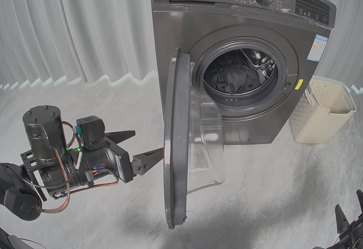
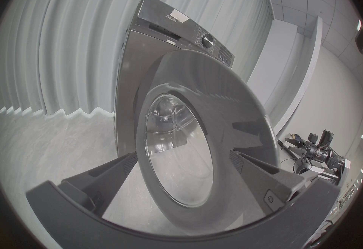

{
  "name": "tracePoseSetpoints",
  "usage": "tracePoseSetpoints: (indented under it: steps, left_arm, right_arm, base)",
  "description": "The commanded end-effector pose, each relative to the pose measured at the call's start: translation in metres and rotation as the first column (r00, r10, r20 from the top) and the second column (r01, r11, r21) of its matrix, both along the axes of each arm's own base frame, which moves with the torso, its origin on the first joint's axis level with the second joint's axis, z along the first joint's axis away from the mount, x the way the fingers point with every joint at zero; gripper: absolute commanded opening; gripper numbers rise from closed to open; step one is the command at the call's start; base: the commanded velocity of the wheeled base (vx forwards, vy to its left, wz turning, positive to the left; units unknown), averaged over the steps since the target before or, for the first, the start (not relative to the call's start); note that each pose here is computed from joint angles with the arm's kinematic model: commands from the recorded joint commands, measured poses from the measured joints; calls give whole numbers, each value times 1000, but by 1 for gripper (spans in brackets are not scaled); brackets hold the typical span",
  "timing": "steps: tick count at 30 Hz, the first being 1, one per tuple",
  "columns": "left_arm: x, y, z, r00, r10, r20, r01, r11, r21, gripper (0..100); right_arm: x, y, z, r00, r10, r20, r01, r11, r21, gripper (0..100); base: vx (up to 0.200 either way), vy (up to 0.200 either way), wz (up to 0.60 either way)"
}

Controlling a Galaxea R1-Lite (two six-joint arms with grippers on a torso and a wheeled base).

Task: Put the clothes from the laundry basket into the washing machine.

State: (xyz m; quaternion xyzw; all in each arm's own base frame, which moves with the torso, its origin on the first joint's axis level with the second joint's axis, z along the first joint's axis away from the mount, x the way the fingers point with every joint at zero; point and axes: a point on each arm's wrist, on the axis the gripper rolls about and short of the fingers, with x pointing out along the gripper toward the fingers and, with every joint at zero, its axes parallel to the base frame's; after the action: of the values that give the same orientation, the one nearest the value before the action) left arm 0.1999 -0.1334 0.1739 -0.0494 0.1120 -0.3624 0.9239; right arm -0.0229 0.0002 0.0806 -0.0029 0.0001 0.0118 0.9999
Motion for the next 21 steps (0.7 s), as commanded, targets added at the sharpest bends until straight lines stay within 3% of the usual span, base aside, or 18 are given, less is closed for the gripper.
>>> tracePoseSetpoints:
  steps: [1,10,21]
  left_arm:
    - [14,-16,-6,1000,-20,-16,21,1000,9,100]
    - [29,-39,-3,999,-33,-3,33,999,-5,100]
    - [49,-81,-4,999,37,14,-36,999,-21,100]
  right_arm:
    - [0,0,-5,1000,1,-1,-1,1000,0,100]
    - [0,0,-5,1000,1,-1,-1,1000,0,100]
    - [0,0,-5,1000,1,-1,-1,1000,0,100]
  base:
    - [0,0,0]
    - [0,0,0]
    - [0,0,0]
